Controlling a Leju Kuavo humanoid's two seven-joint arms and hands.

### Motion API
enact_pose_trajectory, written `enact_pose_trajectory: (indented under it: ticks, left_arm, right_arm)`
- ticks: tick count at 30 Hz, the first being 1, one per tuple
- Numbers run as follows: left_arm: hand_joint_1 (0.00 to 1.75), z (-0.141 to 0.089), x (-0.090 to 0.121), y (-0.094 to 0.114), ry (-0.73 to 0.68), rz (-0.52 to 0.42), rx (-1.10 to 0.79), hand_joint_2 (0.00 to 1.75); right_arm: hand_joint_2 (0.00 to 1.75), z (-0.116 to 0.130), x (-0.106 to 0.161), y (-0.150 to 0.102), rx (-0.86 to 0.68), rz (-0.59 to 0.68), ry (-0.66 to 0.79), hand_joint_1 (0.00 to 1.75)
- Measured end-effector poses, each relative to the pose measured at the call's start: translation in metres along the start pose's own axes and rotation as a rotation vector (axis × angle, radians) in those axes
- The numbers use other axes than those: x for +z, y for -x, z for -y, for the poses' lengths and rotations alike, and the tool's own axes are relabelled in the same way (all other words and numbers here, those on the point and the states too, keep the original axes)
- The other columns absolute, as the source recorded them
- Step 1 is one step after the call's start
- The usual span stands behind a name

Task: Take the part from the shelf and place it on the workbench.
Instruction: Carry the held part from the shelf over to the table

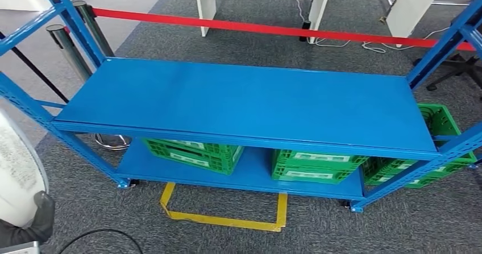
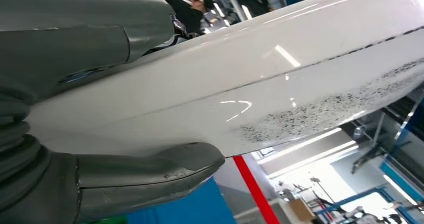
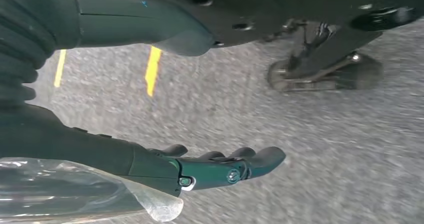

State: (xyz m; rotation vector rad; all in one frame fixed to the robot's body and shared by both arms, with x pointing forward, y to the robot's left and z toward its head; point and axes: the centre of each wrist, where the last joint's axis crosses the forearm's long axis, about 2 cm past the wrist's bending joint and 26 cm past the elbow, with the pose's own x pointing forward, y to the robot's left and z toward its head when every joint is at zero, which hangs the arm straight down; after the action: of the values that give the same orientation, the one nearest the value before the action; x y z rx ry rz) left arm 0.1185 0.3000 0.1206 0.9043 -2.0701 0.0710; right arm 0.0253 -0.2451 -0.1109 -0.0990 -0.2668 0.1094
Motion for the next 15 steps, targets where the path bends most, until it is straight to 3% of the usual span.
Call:
enact_pose_trajectory:
  ticks: [15]
  left_arm:
    - [1.75, -0.014, -0.001, 0.002, -0.074, -0.023, -0.066, 1.75]
  right_arm:
    - [1.75, -0.002, 0.000, -0.004, -0.018, 0.017, -0.040, 0.00]
